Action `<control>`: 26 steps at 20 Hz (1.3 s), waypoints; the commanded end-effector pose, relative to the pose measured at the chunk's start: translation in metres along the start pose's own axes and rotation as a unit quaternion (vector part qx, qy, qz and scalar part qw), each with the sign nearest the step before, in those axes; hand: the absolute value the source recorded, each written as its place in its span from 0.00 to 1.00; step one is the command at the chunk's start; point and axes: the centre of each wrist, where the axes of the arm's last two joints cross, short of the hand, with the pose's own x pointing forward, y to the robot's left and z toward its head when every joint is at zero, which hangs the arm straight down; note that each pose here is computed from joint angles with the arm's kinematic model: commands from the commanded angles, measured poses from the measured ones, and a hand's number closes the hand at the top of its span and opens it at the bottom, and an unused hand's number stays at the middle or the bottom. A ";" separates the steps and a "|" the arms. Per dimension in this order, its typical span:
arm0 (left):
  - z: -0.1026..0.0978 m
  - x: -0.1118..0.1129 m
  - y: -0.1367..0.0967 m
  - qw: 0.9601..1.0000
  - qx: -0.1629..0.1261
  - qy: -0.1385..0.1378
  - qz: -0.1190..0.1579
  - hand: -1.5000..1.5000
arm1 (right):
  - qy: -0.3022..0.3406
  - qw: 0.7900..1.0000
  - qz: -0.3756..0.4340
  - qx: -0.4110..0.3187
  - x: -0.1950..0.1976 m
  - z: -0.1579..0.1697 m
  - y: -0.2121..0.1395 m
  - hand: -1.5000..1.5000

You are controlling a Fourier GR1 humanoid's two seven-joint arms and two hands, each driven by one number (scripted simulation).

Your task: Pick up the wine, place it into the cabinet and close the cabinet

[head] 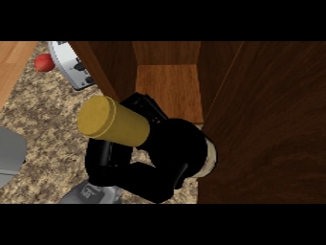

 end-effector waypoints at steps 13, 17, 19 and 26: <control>-0.039 -0.024 -0.027 0.998 0.034 -0.007 -0.046 1.00 | -0.030 0.999 -0.010 0.022 0.023 0.032 -0.001 0.00; -0.046 -0.034 -0.030 0.998 0.046 0.003 -0.040 1.00 | -0.038 0.999 -0.016 0.032 0.032 0.023 0.000 0.00; -0.040 -0.036 -0.039 0.998 0.050 0.018 -0.029 1.00 | -0.038 0.999 -0.008 0.014 0.024 0.031 0.010 0.00; -0.025 -0.067 -0.019 0.997 0.080 -0.001 -0.024 1.00 | -0.028 0.999 -0.012 0.020 0.038 0.024 0.009 0.00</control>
